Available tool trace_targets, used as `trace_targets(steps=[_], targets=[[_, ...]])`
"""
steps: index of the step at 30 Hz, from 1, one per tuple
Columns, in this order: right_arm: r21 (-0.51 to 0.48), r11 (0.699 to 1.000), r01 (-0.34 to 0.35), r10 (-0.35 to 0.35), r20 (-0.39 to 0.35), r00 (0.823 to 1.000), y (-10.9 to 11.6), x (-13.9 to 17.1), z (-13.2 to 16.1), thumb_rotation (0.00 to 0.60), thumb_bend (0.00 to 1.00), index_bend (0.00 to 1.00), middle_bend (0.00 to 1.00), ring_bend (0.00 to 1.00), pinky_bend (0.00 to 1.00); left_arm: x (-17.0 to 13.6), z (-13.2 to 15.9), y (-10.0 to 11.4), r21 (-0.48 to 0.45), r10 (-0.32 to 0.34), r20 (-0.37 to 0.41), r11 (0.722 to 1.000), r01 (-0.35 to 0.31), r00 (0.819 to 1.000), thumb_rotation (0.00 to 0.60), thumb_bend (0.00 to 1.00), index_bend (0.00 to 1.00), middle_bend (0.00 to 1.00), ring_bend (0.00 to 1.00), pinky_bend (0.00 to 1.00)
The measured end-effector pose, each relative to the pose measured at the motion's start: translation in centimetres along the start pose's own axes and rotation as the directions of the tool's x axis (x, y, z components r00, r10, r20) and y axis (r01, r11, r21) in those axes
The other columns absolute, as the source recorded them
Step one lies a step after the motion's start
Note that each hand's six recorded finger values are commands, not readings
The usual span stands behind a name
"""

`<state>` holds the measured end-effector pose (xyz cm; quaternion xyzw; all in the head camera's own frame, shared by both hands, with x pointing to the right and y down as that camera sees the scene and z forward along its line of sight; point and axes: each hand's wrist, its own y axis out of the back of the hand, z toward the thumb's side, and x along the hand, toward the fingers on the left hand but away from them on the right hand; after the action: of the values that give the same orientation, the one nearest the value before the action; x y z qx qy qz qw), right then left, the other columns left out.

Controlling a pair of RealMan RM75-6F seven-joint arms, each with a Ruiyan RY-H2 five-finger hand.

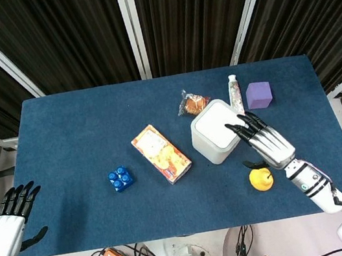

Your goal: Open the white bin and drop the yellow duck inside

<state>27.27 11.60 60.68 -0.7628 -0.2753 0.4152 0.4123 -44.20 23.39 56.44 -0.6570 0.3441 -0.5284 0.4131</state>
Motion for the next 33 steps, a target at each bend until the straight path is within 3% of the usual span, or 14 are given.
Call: trace_targets(steps=[7,10,13,16,20,22,27,33], targets=[[0.001,0.998,-0.061,0.061,0.001,0.998,-1.7,-0.2,0.0,0.600,0.36,0.00,0.29,0.00,0.00,-0.2,0.0,0.1,-0.001,0.005,-0.002,1.000,-0.005,1.000,0.600,0.14,0.00,0.00,0.00,0.03],[-0.004,0.999,-0.054,0.054,0.001,0.999,-1.6,0.0,0.0,0.600,0.36,0.00,0.29,0.00,0.00,-0.2,-0.1,0.1,-0.002,0.006,-0.002,1.000,-0.006,1.000,0.600,0.14,0.00,0.00,0.00,0.03],[-0.012,1.000,-0.009,0.009,-0.005,1.000,-0.7,0.3,0.0,0.600,0.36,0.00,0.28,0.00,0.00,-0.2,-0.1,0.2,-0.003,0.010,-0.002,1.000,-0.010,1.000,0.600,0.14,0.00,0.00,0.00,0.03],[-0.017,0.997,0.070,-0.071,-0.018,0.997,0.7,1.0,0.0,0.600,0.36,0.00,0.20,0.00,0.00,-0.2,-0.1,0.2,-0.004,0.011,-0.004,1.000,-0.011,1.000,0.600,0.14,0.00,0.00,0.00,0.03],[-0.042,0.981,0.187,-0.189,-0.043,0.981,2.7,3.3,-0.1,0.600,0.36,0.00,0.13,0.00,0.00,-0.2,-0.1,0.1,-0.001,0.009,-0.004,1.000,-0.009,1.000,0.600,0.14,0.00,0.00,0.00,0.03],[-0.073,0.976,0.203,-0.207,-0.048,0.977,3.0,4.6,-0.4,0.600,0.36,0.00,0.12,0.00,0.00,-0.2,0.1,0.1,0.003,0.010,0.001,1.000,-0.010,1.000,0.600,0.14,0.00,0.00,0.00,0.03],[-0.146,0.984,0.106,-0.113,-0.045,0.993,1.0,9.1,-1.8,0.600,0.36,0.00,0.10,0.00,0.00,-0.2,0.3,-0.2,0.009,0.004,0.002,1.000,-0.004,1.000,0.600,0.14,0.00,0.00,0.00,0.03],[-0.119,0.993,-0.026,0.022,-0.035,0.999,-2.2,12.1,-3.4,0.600,0.36,0.00,0.08,0.00,0.00,-0.1,0.5,-0.4,0.015,-0.006,0.005,1.000,0.006,1.000,0.600,0.14,0.00,0.00,0.00,0.03]])
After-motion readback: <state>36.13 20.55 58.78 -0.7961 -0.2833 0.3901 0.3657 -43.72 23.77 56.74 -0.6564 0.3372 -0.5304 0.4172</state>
